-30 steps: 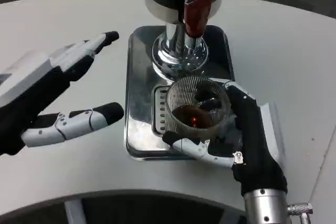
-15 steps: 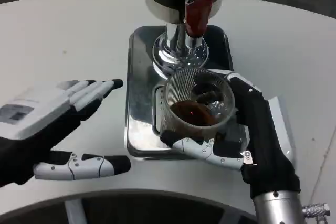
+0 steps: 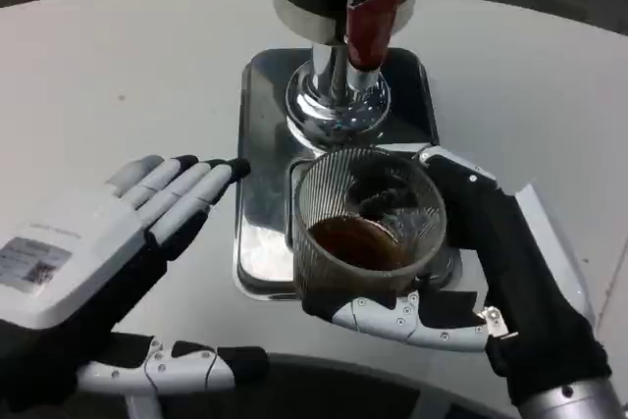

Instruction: Grasp the cup under the faucet to collect the drink, then remove the cup.

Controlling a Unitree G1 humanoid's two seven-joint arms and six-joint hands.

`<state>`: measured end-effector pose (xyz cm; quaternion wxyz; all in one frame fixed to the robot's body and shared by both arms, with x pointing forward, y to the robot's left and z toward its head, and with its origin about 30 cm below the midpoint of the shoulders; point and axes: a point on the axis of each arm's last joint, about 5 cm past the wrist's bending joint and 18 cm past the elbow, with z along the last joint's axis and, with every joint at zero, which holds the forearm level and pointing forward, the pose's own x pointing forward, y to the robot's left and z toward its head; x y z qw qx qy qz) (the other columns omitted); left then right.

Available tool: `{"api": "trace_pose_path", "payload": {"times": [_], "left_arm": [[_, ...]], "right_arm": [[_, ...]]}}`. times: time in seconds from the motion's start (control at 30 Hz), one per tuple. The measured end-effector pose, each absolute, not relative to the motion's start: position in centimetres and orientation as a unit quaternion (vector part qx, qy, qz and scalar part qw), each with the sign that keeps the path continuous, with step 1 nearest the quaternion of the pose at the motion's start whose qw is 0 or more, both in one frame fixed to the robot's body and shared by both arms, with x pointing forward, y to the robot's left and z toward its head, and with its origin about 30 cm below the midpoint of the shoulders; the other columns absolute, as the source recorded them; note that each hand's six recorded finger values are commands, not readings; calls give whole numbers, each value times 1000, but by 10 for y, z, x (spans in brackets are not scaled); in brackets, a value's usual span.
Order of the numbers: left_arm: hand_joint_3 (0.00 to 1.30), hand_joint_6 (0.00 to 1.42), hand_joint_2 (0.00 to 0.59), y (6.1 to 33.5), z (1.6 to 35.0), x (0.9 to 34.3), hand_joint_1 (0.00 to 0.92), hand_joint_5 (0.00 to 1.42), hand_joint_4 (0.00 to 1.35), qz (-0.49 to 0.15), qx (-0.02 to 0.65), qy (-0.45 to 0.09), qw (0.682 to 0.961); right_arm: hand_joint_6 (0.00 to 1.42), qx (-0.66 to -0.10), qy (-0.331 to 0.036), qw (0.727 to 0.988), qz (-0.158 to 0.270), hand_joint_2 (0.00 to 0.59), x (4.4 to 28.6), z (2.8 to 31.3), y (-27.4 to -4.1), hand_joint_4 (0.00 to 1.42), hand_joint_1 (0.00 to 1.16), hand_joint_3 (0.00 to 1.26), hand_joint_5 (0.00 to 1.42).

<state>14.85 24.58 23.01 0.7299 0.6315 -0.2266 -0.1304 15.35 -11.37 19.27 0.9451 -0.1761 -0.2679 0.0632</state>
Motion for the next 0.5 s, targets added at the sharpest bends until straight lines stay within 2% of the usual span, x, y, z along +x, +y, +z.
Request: {"api": "trace_pose_path", "payload": {"times": [0.3,0.5], "left_arm": [[0,0,53,233,215,125,0,0,0,-151,608,-218,748],[0,0,49,229,216,119,0,0,0,-159,611,-222,743]], "right_arm": [[1182,-187,-252,947,70,125,128,202,-125,921,1162,748,916],[1183,-195,-256,944,78,125,116,208,-129,921,1162,748,916]]}}
